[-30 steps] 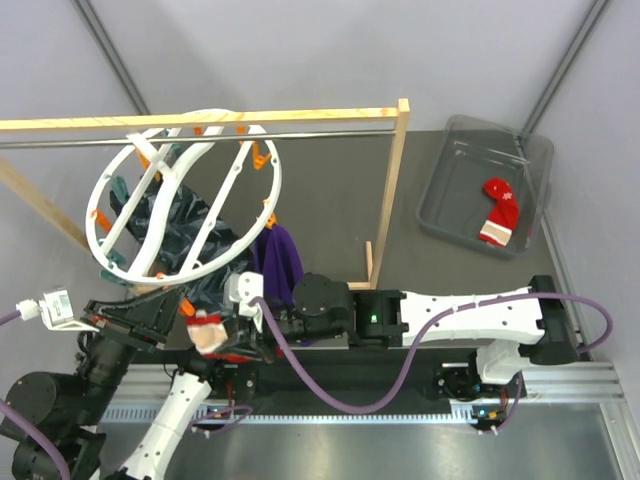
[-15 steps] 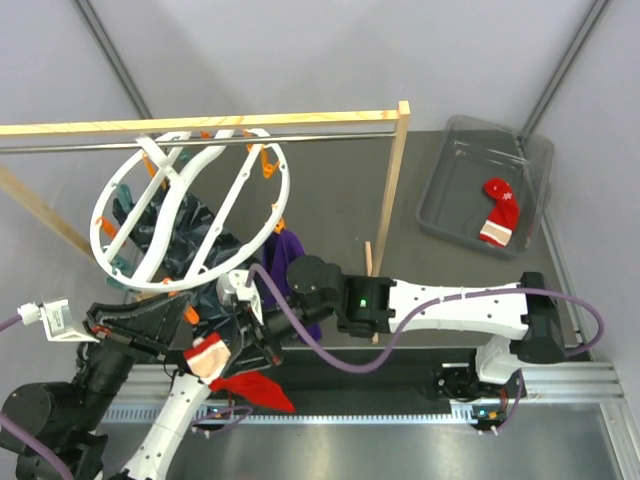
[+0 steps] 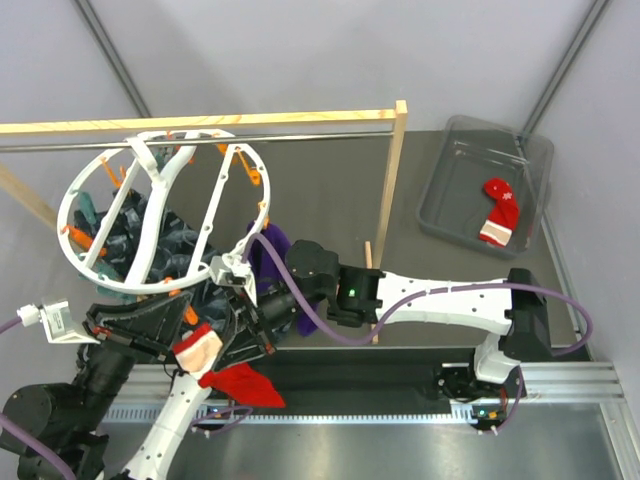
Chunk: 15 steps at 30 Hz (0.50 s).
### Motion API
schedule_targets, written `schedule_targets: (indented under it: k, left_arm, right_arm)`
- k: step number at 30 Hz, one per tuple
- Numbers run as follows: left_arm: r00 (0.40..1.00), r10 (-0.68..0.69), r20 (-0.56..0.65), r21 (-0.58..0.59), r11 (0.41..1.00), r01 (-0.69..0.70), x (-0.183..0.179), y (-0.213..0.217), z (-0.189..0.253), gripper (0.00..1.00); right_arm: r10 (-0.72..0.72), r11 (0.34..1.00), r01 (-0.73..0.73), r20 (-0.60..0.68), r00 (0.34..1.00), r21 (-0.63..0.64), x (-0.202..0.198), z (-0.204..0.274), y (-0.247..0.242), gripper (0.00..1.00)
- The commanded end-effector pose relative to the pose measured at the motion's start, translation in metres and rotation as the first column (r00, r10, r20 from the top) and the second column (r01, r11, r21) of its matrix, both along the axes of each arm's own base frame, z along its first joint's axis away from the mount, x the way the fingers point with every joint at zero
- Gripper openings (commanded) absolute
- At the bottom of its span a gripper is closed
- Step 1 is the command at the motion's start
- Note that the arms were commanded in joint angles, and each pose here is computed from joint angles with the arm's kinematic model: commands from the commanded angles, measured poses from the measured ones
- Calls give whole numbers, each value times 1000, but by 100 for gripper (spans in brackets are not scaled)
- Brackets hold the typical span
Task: Clip the socks to the hanger
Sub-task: Clamp the sock onto the hanger.
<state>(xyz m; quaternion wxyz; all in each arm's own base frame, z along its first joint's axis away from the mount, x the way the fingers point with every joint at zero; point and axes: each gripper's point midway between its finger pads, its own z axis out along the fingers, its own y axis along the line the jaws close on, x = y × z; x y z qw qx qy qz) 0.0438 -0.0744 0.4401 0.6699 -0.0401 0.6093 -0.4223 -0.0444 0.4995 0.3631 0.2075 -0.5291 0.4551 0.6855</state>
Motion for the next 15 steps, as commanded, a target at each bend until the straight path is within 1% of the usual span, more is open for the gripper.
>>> schedule_targets:
  k: [1,10,15]
  left_arm:
    - [997,-64,44,14,998,63,-16,-7,3,0]
    - [996,-69,48,15,998,69,-18,-7,4,0]
    - [996,-70,54,10,998,70,-21,-6,7,0]
  right_arm:
    - [-61,993,64,-33,998,103,20,37,4,0]
    - [-96,987,102,-50,994,124,31,43,11,0]
    - [-107,987,113,-62,992,117,35,36,11,0]
